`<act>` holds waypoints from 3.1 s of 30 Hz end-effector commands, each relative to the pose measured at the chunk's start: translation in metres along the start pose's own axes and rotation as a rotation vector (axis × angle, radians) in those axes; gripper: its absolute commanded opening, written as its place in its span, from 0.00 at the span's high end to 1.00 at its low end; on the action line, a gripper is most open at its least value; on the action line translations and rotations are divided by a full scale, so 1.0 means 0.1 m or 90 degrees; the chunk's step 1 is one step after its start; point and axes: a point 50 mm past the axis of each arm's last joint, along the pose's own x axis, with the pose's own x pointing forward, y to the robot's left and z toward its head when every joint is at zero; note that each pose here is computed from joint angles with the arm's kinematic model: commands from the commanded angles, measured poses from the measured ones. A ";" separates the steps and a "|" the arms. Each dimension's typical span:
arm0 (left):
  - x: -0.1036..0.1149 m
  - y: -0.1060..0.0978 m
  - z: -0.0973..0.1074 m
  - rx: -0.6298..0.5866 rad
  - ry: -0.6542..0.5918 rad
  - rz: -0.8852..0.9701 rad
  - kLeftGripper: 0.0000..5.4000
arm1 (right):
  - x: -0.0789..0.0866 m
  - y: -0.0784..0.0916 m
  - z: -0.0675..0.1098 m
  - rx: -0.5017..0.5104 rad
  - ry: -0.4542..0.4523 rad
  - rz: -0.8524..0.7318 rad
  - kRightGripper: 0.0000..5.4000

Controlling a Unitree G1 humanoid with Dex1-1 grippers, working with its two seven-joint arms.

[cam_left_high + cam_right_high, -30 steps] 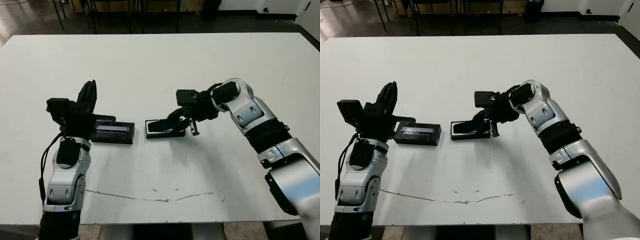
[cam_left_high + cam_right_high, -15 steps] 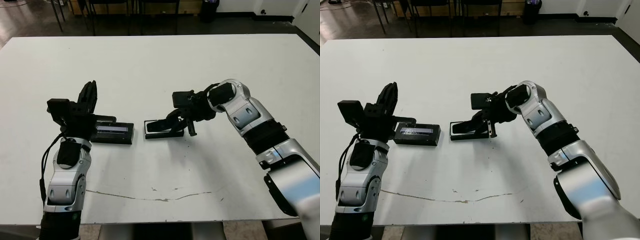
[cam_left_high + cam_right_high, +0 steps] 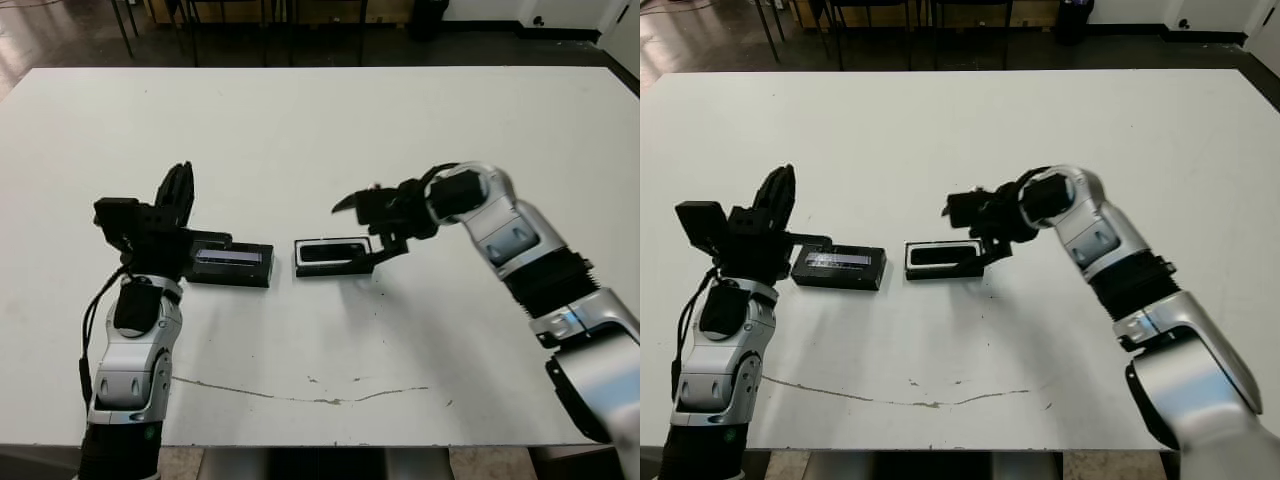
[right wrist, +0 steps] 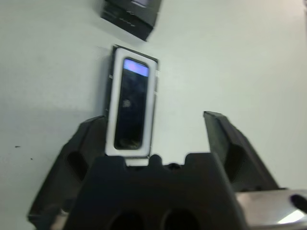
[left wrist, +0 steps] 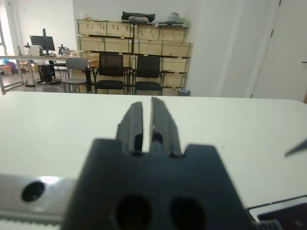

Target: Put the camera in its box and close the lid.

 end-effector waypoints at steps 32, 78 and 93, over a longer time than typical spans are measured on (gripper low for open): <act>0.50 0.88 0.24 0.245 0.307 -0.578 0.62 | -0.73 0.73 -0.87 0.460 -0.168 -0.476 0.96; 0.57 0.40 -0.20 0.407 0.413 -0.977 0.00 | -0.74 0.93 -1.14 0.486 -0.113 -0.495 1.00; 0.53 0.50 -0.43 0.351 0.528 -0.918 0.00 | -0.79 0.95 -1.15 0.485 -0.102 -0.495 1.00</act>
